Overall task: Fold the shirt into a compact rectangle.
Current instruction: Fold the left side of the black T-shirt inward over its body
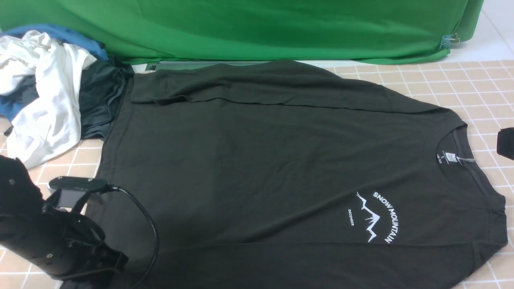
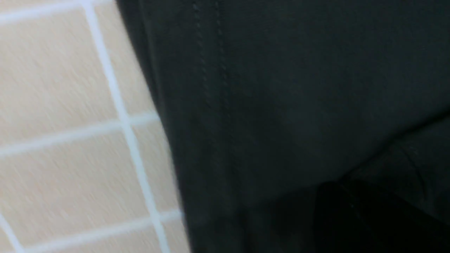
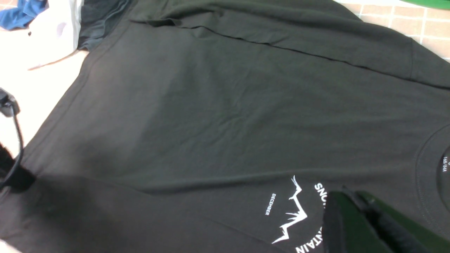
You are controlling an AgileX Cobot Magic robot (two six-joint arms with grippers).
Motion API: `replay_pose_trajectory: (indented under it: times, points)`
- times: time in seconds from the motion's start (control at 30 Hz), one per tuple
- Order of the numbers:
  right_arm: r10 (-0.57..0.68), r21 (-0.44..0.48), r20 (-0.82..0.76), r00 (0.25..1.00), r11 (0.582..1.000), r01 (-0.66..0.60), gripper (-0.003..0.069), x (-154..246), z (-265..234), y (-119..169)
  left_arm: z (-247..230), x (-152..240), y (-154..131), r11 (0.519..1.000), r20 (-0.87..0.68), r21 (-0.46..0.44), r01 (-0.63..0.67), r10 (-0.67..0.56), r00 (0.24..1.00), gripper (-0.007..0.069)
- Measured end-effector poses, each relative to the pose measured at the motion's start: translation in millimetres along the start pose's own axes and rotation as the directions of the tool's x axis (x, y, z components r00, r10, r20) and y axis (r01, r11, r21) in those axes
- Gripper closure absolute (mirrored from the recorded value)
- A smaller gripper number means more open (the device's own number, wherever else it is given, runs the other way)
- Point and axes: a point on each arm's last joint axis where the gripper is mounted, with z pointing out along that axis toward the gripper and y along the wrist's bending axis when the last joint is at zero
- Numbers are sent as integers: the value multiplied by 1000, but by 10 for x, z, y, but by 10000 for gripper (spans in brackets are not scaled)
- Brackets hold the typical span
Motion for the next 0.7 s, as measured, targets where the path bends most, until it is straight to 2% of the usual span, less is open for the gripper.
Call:
replay_pose_trajectory:
  times: [0.2,0.33,0.53,0.7]
  points:
    - [0,0,0,1000,1000,0,616,0,0,0,-318,63,-81,999,132,-26,-23,26,991,591]
    - [0,1,4,1000,1000,0,616,-4,0,-1,-563,79,-132,999,176,-29,23,-17,984,591]
    - [0,4,13,1000,1000,0,614,-11,0,-3,-931,-288,-83,996,254,-87,24,-1,967,591]
    - [0,4,15,1000,1000,0,610,-13,0,-4,-1047,-683,14,992,283,-120,44,-9,959,591]
